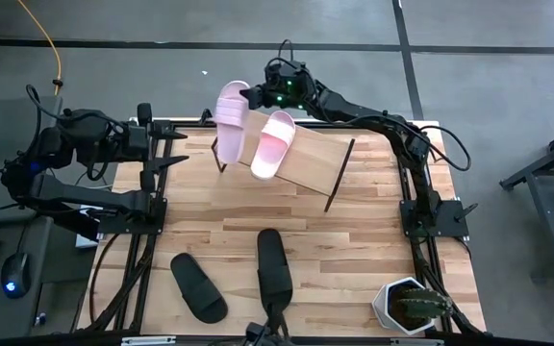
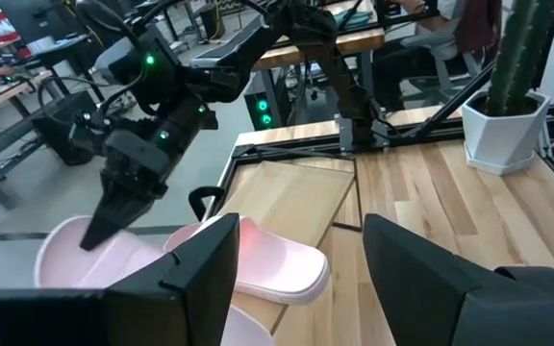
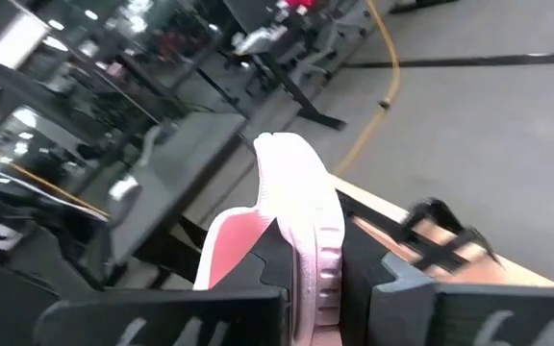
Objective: Pick and place slides into the shelf
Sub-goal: Put the pink slide on the shelf
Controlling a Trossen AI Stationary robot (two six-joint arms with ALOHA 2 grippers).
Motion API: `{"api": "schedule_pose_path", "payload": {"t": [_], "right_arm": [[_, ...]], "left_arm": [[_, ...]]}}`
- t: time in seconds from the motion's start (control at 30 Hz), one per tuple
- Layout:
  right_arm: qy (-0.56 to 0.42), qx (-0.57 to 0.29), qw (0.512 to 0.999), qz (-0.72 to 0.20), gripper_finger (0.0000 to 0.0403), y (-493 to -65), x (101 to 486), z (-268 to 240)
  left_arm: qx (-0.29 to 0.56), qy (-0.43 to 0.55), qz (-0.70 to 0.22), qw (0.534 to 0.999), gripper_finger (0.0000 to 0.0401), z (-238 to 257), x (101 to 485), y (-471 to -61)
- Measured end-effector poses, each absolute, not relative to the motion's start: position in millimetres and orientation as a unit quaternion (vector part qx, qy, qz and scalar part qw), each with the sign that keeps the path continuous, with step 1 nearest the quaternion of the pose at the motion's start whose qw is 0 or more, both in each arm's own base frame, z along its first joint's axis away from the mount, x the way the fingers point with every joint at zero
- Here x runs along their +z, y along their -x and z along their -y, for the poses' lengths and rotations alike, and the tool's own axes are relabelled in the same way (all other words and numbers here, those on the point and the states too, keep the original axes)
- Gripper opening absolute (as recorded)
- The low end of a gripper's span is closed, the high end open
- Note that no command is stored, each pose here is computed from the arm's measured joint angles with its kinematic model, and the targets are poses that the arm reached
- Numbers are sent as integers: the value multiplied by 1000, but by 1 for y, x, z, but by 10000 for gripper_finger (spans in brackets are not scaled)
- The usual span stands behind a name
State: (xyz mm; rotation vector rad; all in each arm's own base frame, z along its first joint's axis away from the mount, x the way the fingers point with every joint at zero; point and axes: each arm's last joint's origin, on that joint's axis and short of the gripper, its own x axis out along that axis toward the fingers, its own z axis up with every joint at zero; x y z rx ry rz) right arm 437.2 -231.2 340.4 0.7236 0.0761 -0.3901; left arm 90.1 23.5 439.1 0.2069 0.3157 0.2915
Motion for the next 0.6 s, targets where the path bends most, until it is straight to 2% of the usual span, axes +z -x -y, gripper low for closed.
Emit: {"api": "schedule_pose_path", "payload": {"t": [0.6], "right_arm": [[-322, -235, 915, -62, 16, -440, 335, 222]], "left_arm": [[144, -103, -156, 972, 209, -23, 439, -90]]}}
